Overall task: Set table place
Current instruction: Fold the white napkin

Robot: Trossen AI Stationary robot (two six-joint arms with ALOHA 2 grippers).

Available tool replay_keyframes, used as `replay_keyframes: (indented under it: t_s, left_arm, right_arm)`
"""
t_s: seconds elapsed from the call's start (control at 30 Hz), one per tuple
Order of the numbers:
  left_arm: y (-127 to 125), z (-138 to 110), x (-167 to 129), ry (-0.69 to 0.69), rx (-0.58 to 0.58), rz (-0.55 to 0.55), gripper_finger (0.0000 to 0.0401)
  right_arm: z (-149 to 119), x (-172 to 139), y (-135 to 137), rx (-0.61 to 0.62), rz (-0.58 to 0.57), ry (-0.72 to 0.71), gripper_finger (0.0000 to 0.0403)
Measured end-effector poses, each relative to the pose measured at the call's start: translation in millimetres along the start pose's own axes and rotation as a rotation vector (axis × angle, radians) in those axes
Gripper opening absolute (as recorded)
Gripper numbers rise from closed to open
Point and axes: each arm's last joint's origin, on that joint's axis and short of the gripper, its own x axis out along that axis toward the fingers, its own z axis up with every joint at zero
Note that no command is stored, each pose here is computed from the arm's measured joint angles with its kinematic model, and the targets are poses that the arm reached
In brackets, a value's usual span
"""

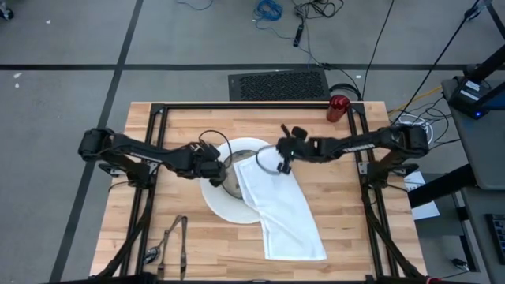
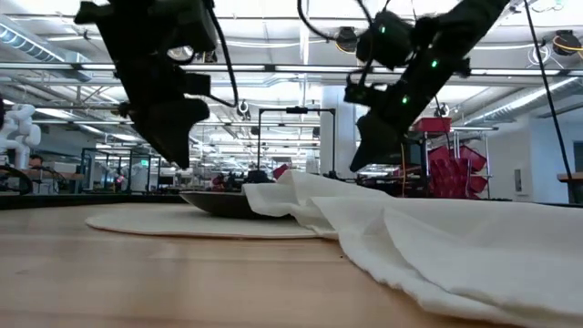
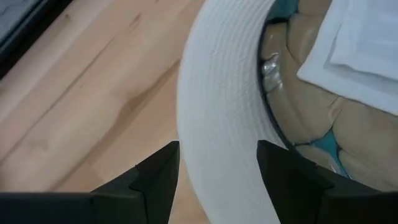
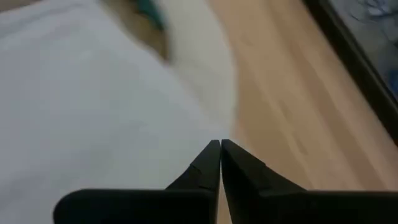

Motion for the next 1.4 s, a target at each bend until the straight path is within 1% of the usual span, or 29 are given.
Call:
replay_keyframes:
  t_s: [0.1,0.23,0.4,0.5,0.6,0.77,0.87,0.93,1.0,1.07,1.13,1.17,1.23,1.3,1.4]
  left_arm:
    - [2.3,-4.1,-5.9,0.014,-0.037,0.006,0.0201]
    - [-1.8,-11.5,-5.5,0.059,-0.072,-0.004,0.0201]
    - [-8.4,-33.0,10.3,0.142,-0.109,0.016,0.0201]
    - [-9.5,-48.2,22.2,0.198,-0.106,0.055,0.0201]
    - [-10.3,-56.5,30.5,0.21,-0.108,0.071,0.0201]
    - [-8.8,-60.6,33.6,0.213,-0.083,0.111,0.0201]
    - [-2.5,-63.8,32.3,0.233,-0.05,0.179,0.0201]
    - [6.0,-68.3,30.0,0.292,-0.018,0.253,0.0201]
    - [17.9,-76.0,27.3,0.372,0.012,0.36,0.0201]
    - [22.4,-76.7,24.1,0.381,-0.011,0.413,0.0201]
    - [32.3,-83.0,21.5,0.418,0.0,0.506,0.0201]
    - [34.0,-84.4,21.4,0.421,-0.007,0.523,0.0201]
    - [32.1,-84.8,23.9,0.404,-0.033,0.497,0.0201]
    - [32.6,-85.6,24.2,0.407,-0.033,0.498,0.0201]
    - [24.9,-80.0,24.3,0.377,-0.058,0.436,0.0201]
  right_arm:
    - [-6.3,12.5,-11.4,0.015,0.007,0.022,0.0]
    - [-13.7,35.3,-10.1,0.004,0.029,0.044,0.0]
    - [-15.7,50.5,4.1,-0.013,0.119,0.002,0.0]
    - [-16.4,52.0,8.7,-0.021,0.128,-0.004,0.0]
    - [-17.9,52.6,6.8,-0.021,0.123,0.012,0.0]
    - [-24.3,54.6,-3.9,-0.01,0.098,0.097,0.0]
    - [-29.2,54.4,-10.0,-0.011,0.059,0.158,0.0]
    - [-33.1,53.7,-12.4,-0.027,0.014,0.199,0.0]
    - [-38.2,51.9,-15.2,-0.049,-0.042,0.252,0.0]
    - [-42.9,50.2,-17.6,-0.073,-0.097,0.298,0.0]
    - [-46.6,48.9,-19.6,-0.089,-0.13,0.339,0.0]
    - [-48.2,48.3,-20.1,-0.093,-0.142,0.355,0.0]
    - [-49.7,47.6,-20.4,-0.099,-0.155,0.37,0.0]
    - [-48.8,46.9,-20.6,-0.094,-0.153,0.359,0.0]
    - [-45.0,43.7,-20.2,-0.081,-0.141,0.326,0.0]
